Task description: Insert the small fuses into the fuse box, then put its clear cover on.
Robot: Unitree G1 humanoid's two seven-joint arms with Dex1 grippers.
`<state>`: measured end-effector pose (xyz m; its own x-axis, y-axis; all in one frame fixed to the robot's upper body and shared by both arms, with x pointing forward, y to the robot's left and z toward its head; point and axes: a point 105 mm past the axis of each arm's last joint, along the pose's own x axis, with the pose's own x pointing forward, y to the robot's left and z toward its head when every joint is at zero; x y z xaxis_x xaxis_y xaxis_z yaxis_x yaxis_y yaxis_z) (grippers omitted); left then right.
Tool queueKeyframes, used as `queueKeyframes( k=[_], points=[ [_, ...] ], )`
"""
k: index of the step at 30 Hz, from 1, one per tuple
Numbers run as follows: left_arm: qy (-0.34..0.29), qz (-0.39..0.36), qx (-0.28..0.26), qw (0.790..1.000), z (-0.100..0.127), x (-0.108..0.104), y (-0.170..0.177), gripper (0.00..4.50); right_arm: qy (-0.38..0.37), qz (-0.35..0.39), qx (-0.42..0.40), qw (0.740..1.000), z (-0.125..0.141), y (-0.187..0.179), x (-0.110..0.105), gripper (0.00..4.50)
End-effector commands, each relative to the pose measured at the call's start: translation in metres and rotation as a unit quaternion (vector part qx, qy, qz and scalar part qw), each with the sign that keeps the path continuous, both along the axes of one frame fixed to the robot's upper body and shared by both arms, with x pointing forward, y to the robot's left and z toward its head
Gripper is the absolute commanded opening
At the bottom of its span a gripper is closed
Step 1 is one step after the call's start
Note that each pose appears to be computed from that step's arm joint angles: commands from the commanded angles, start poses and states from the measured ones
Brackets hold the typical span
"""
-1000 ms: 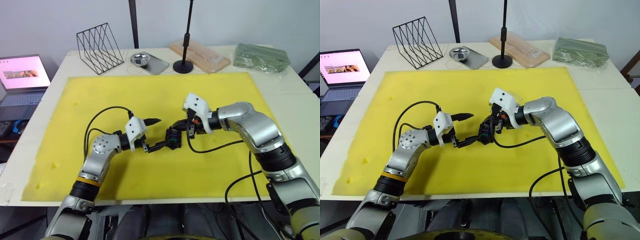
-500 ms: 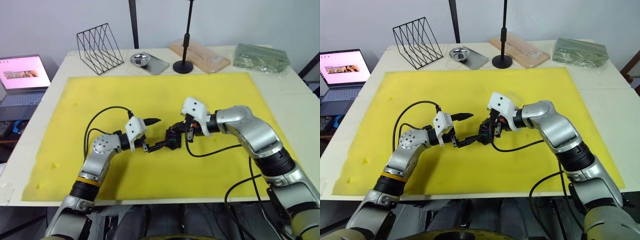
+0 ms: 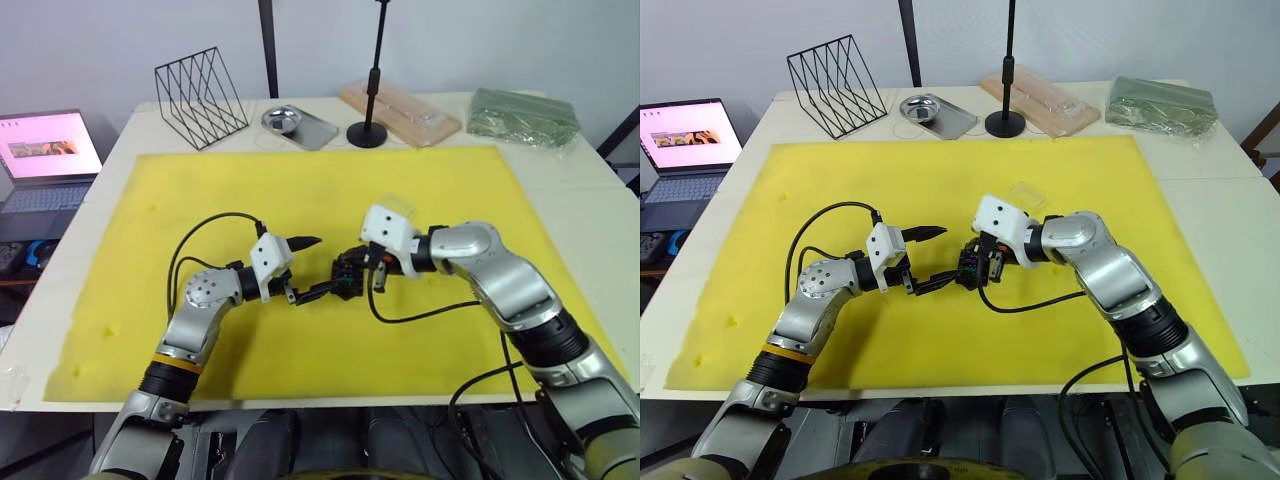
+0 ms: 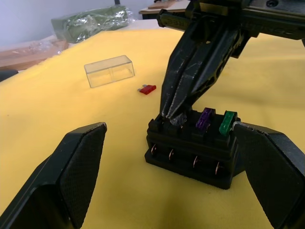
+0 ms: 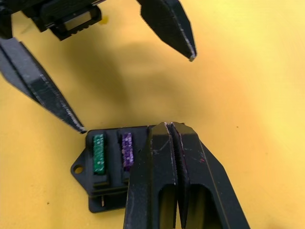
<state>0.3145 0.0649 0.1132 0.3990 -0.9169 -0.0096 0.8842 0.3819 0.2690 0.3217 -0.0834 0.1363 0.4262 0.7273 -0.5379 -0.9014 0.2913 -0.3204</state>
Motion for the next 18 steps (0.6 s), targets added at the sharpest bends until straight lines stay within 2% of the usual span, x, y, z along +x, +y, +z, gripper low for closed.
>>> queueKeyframes(
  k=[1, 13, 18],
  points=[
    [-0.024, -0.003, -0.002, 1.0, 0.011, 0.0, 0.0, 4.5, 0.059, 0.0, -0.042, 0.997, -0.036, -0.009, -0.011, 0.04],
    [-0.024, -0.002, 0.0, 1.0, 0.011, -0.001, 0.001, 4.5, 0.059, -0.01, -0.051, 0.997, -0.043, -0.014, -0.008, 0.04],
    [-0.027, -0.008, -0.001, 1.0, 0.014, -0.003, 0.004, 4.5, 0.028, -0.013, -0.001, 1.0, -0.02, -0.01, -0.001, 0.04]
  ],
)
